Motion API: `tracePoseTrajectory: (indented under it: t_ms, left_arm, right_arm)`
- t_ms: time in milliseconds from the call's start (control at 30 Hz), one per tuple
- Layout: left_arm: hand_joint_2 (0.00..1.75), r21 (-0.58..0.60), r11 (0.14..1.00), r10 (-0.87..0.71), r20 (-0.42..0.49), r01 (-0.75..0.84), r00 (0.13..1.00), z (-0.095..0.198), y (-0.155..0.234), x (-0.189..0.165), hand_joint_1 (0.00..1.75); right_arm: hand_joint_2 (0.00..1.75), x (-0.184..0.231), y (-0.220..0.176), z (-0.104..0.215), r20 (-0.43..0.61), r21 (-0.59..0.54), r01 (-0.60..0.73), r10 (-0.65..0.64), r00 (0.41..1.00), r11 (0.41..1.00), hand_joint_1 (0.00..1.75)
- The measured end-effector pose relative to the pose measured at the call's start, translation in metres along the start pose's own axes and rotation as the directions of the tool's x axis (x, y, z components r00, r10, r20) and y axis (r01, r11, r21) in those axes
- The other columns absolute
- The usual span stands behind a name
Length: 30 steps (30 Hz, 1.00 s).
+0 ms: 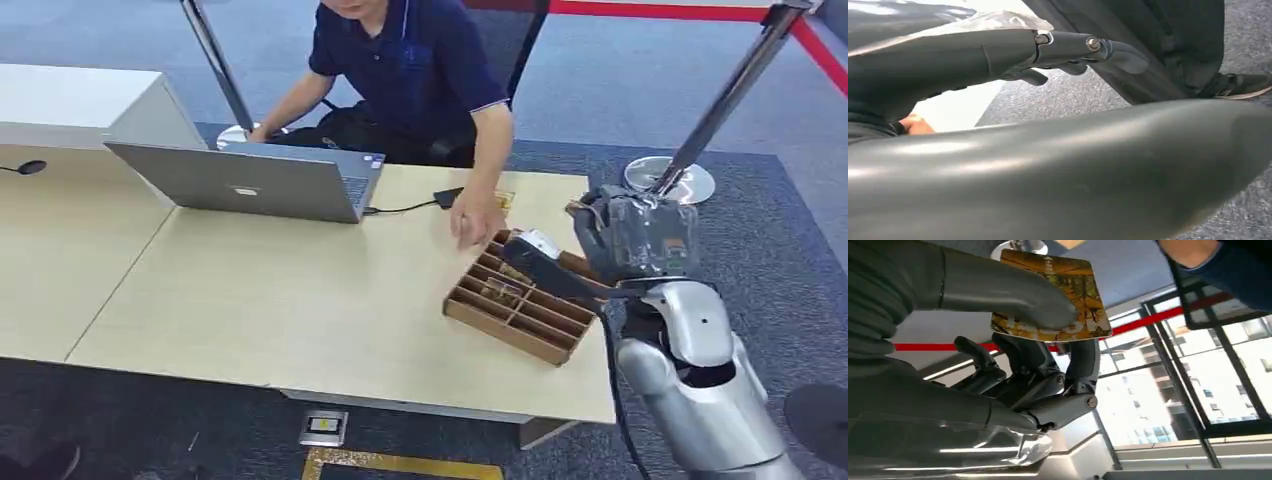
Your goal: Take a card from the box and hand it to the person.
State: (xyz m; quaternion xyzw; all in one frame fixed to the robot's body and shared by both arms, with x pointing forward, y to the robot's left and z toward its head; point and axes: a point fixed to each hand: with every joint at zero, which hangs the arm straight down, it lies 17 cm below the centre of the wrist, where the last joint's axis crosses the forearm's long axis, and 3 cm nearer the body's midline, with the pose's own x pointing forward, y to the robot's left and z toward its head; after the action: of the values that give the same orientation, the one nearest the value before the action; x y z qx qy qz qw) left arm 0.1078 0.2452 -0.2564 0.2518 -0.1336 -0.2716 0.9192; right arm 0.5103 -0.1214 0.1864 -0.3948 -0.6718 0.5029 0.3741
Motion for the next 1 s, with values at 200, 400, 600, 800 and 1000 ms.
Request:
tracePoseTrajectory:
  t_ms: [200,400,600,800,1000]
  left_arm:
    - [0.00,0.006,1.000,-0.010,0.008,0.010,1.000,-0.001,0.003,0.005,0.00]
    - [0.00,0.009,1.000,-0.022,0.011,0.022,1.000,-0.001,0.003,0.006,0.00]
    - [0.00,0.006,0.999,-0.038,0.021,0.038,0.999,-0.001,0.003,0.008,0.00]
    - [0.00,0.000,0.999,-0.039,0.020,0.039,0.999,-0.001,0.002,0.007,0.00]
    - [0.00,0.000,0.999,-0.034,0.014,0.034,0.999,-0.001,0.002,0.006,0.00]
  right_arm:
    - [1.75,0.043,-0.017,-0.056,0.041,0.011,0.030,-0.030,0.999,0.999,1.48]
    - [1.75,0.068,-0.005,-0.088,0.036,0.087,0.020,-0.024,0.999,0.996,1.48]
    - [1.75,0.067,0.029,-0.086,0.003,0.172,0.014,-0.014,1.000,0.985,1.47]
    - [1.75,0.062,0.060,-0.075,0.000,0.250,0.012,-0.013,1.000,0.968,1.48]
    - [1.75,0.068,0.074,-0.070,0.000,0.288,0.016,-0.017,1.000,0.958,1.47]
